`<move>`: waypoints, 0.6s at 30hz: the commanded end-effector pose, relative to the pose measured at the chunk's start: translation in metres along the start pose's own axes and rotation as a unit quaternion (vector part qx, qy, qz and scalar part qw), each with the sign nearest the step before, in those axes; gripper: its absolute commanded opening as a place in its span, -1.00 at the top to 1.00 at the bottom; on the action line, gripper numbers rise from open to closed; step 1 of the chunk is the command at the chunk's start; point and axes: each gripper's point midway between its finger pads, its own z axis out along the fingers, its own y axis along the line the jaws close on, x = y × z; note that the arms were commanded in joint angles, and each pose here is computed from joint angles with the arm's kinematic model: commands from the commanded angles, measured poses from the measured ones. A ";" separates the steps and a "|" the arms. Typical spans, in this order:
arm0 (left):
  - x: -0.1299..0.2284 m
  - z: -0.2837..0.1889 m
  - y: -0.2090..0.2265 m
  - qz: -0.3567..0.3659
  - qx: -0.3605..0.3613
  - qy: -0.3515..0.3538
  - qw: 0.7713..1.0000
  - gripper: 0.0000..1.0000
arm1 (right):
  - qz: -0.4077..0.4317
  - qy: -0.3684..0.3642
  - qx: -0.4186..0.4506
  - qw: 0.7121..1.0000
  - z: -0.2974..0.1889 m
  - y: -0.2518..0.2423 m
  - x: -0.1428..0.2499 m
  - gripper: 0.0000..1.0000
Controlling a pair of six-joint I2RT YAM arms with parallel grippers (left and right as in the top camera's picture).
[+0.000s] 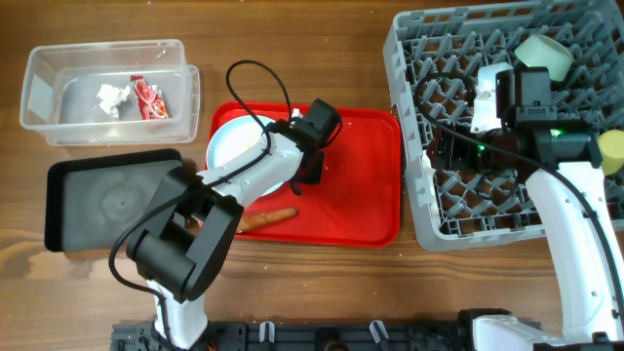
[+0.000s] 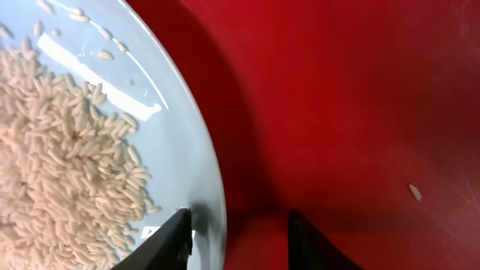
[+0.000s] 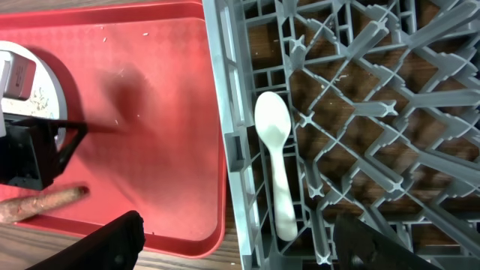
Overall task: Sort waste into correct bins and load items into the dishwasher rack
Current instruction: 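Grasp the rim of the light-blue rice plate with the left gripper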
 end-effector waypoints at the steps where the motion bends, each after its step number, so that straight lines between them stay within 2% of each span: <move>1: 0.006 0.011 0.007 0.007 -0.025 0.012 1.000 0.46 | -0.005 -0.010 0.004 1.000 -0.006 0.000 -0.004 -0.67; 13: 0.008 0.009 0.025 0.013 -0.074 0.012 0.997 0.92 | -0.005 -0.008 0.004 1.000 -0.006 0.000 -0.003 -0.67; 18: 0.008 0.009 0.025 0.013 -0.074 0.012 0.997 0.92 | -0.005 -0.008 0.004 1.000 -0.006 0.000 -0.003 -0.67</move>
